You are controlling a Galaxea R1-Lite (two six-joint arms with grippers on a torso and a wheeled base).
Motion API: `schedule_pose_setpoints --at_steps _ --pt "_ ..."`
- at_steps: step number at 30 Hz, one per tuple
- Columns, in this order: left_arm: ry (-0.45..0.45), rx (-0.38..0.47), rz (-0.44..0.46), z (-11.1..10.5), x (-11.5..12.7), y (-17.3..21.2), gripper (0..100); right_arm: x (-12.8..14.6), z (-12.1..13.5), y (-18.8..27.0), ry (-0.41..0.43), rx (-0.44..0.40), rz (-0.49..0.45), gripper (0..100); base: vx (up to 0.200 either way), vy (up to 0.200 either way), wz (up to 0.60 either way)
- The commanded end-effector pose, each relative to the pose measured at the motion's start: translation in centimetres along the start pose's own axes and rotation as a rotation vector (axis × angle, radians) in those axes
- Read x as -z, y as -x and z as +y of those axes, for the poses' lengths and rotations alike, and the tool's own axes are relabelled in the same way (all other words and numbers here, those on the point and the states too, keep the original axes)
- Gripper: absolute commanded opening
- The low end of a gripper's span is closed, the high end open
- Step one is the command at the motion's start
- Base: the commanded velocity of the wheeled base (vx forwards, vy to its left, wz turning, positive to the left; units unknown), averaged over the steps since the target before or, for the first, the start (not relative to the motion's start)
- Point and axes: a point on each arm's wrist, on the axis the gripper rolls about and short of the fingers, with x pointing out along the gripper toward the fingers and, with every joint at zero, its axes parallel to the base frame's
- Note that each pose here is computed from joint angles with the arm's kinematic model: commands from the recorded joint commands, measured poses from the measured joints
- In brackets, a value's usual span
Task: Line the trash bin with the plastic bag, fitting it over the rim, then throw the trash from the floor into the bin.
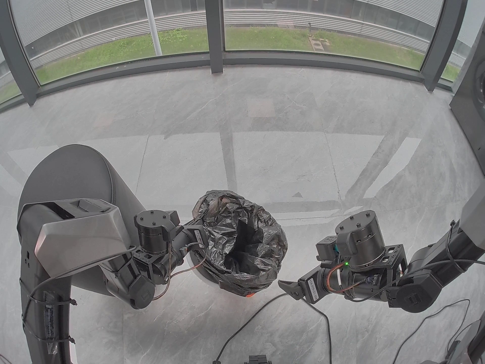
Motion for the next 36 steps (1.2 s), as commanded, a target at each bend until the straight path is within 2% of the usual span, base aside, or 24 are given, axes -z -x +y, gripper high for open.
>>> schedule_pose_setpoints --at_steps 1,14,26,36 --pt "0.005 -0.019 -0.010 0.6 -1.0 0.8 0 0.0 0.1 0.0 0.001 -0.002 -0.002 100 0.000 0.000 0.00" --pt "0.006 -0.085 0.087 2.3 0.8 2.0 0 0.0 0.2 0.1 0.005 -0.008 -0.001 100 0.000 0.000 0.00" --pt "0.021 -0.157 0.103 4.9 1.7 1.2 0 -0.2 1.2 0.1 0.022 -0.041 -0.014 100 0.000 0.000 0.00" --pt "0.020 -0.152 0.123 4.9 2.9 0.9 0 -0.1 1.5 0.1 0.027 -0.048 -0.013 100 0.000 0.000 0.00"
